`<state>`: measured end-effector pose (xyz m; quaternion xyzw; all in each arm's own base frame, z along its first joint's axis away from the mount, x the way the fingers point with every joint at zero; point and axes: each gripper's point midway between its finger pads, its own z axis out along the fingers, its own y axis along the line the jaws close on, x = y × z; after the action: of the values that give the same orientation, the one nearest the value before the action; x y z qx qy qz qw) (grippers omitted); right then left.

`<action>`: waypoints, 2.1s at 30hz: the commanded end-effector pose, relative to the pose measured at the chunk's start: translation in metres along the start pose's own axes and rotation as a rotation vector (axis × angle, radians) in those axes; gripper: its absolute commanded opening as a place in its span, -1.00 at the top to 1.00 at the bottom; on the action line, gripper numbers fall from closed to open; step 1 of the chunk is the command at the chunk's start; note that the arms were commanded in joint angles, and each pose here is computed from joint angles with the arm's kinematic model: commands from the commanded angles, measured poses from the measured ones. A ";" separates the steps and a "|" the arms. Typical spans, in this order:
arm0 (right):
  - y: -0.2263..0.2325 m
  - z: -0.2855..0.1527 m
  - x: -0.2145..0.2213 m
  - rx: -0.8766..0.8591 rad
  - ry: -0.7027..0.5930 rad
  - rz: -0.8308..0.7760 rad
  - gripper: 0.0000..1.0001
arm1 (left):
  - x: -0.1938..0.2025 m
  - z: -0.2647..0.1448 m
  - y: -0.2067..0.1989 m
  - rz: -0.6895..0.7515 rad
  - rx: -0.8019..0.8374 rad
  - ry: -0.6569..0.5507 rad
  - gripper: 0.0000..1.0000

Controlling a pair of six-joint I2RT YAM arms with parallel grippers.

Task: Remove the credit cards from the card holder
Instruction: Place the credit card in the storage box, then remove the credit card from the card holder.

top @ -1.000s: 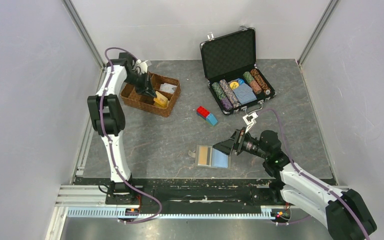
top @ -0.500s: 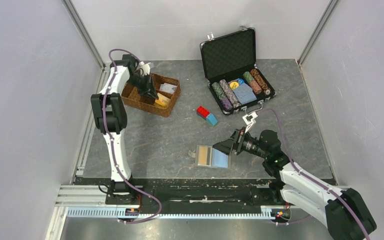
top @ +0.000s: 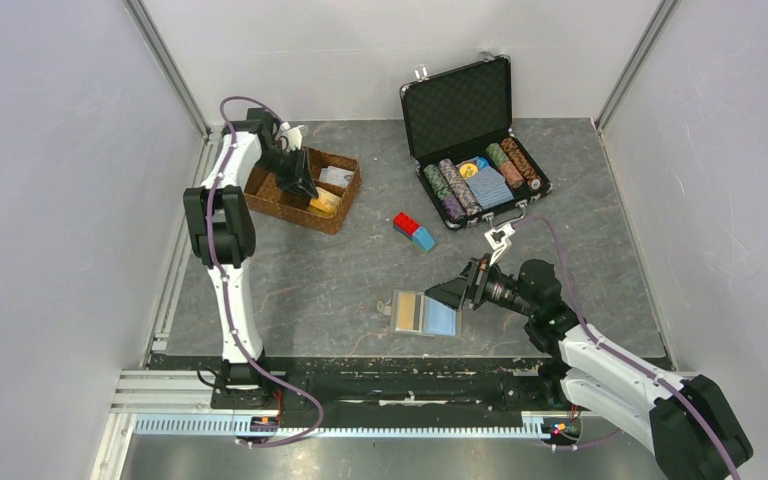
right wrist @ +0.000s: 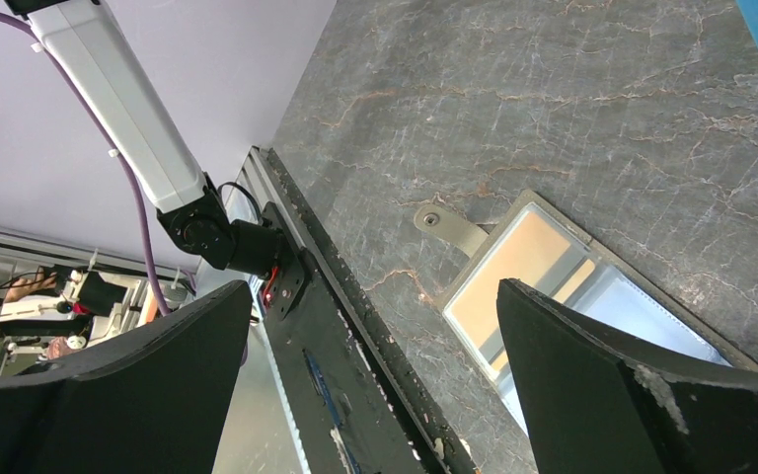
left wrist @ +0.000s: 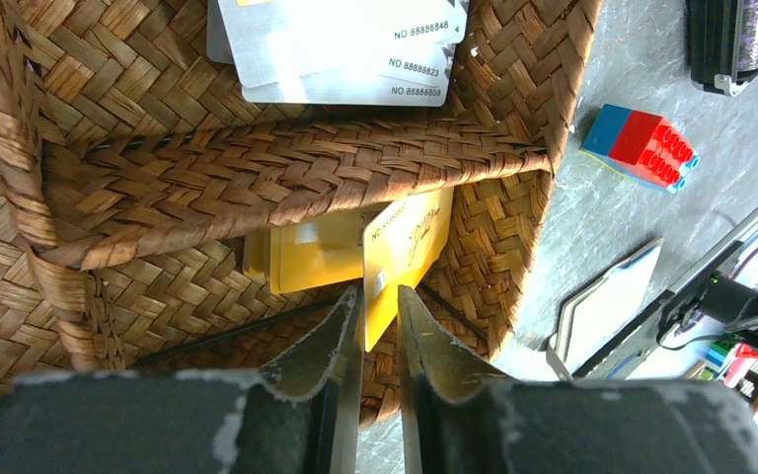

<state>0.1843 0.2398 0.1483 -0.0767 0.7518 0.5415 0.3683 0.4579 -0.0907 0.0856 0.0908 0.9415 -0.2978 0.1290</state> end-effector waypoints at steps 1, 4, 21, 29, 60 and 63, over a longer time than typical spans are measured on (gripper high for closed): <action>0.016 0.003 -0.018 -0.055 -0.044 -0.065 -0.96 | -0.012 0.004 0.006 0.044 -0.023 -0.026 0.47; 0.015 0.003 -0.018 -0.053 -0.044 -0.065 -0.96 | -0.013 0.002 0.006 0.044 -0.028 -0.033 0.39; 0.010 0.001 -0.015 -0.018 -0.025 -0.070 -0.96 | -0.021 -0.005 0.009 0.031 -0.085 -0.078 -0.02; 0.003 -0.001 -0.020 0.045 -0.026 -0.103 -0.96 | -0.034 -0.034 -0.016 0.006 -0.078 -0.175 -0.07; -0.064 -0.029 0.046 0.303 0.163 -0.053 -0.86 | 0.201 0.023 -0.233 0.202 0.048 -0.139 -0.11; -0.073 -0.033 0.055 0.328 0.172 -0.039 -0.84 | 0.223 0.042 -0.225 0.190 0.036 -0.106 -0.11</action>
<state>0.1692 0.2016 0.0709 -0.0856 0.8540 0.4006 0.3207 0.1954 -0.2633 0.1101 0.1926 0.9208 -0.2934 0.1700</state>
